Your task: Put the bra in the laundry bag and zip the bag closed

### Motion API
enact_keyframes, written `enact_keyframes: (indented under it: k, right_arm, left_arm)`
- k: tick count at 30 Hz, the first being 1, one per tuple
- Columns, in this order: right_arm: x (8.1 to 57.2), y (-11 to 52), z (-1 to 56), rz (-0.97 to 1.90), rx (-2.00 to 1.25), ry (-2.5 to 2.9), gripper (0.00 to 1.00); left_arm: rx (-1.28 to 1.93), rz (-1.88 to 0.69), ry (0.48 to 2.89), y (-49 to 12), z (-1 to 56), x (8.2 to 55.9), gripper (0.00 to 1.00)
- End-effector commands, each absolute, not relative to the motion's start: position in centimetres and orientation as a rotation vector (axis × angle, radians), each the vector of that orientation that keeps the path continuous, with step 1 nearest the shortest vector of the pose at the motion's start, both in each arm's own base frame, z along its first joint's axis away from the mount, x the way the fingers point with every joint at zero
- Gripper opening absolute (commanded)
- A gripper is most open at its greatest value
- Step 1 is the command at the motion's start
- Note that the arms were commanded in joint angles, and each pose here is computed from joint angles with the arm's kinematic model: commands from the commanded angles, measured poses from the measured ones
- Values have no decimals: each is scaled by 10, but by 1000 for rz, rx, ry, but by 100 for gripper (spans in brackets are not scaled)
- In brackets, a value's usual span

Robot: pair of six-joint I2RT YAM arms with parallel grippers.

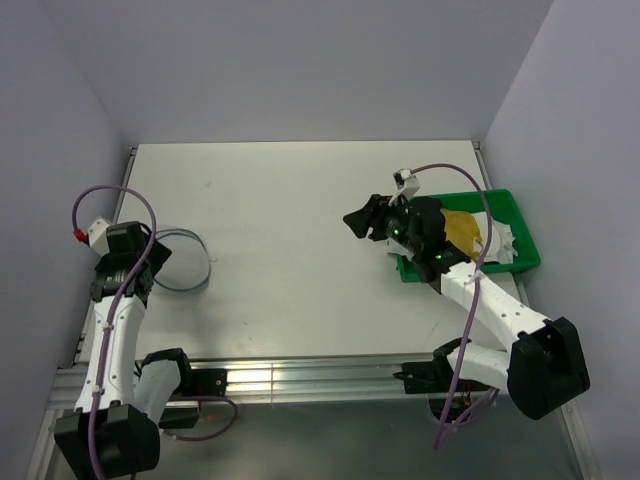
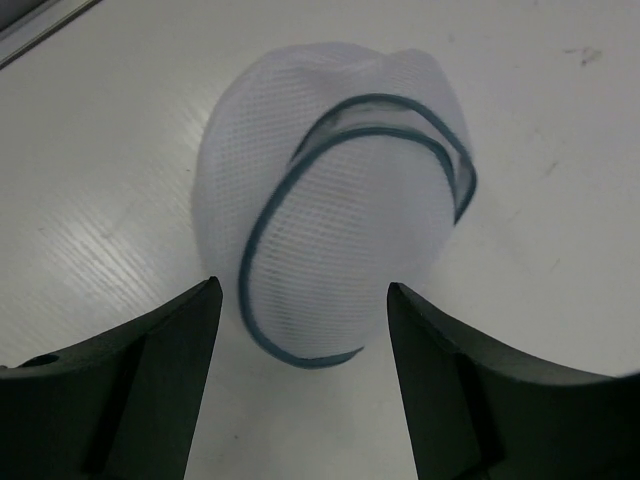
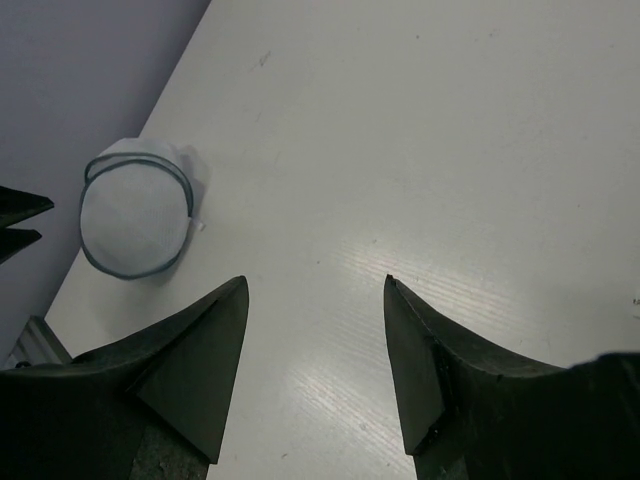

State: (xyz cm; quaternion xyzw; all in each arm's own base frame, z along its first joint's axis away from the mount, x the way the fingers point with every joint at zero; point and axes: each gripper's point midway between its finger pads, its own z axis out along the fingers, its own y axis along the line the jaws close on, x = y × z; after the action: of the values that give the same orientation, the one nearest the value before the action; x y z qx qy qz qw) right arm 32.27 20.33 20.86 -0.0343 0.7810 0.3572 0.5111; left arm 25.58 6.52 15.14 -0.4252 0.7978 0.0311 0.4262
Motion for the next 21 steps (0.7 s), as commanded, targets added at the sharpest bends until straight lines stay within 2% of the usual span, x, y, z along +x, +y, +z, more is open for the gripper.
enact_keyframes:
  k: [1, 8, 12, 13, 16, 18, 21]
  right_arm:
    - [328, 211, 230, 863, -129, 1832, 64]
    - [324, 218, 231, 872, -158, 1835, 64]
    - [322, 223, 230, 891, -177, 1843, 64]
    - [322, 225, 229, 898, -182, 1845, 64]
    - [320, 228, 228, 910, -198, 1855, 63]
    - [318, 229, 230, 918, -207, 1849, 63]
    - [315, 229, 234, 924, -214, 1838, 63]
  left_arm:
    - [-1085, 90, 1962, 82, 152, 255, 73]
    - [-1136, 76, 2109, 84, 112, 261, 71]
    - [-1111, 23, 2156, 78, 103, 267, 64]
    - [-1106, 11, 2158, 76, 101, 269, 60]
    - [-1118, -1, 2181, 75, 94, 270, 57]
    - [-1129, -10, 2193, 74, 90, 271, 50]
    - [-1140, -41, 2205, 71, 86, 275, 24]
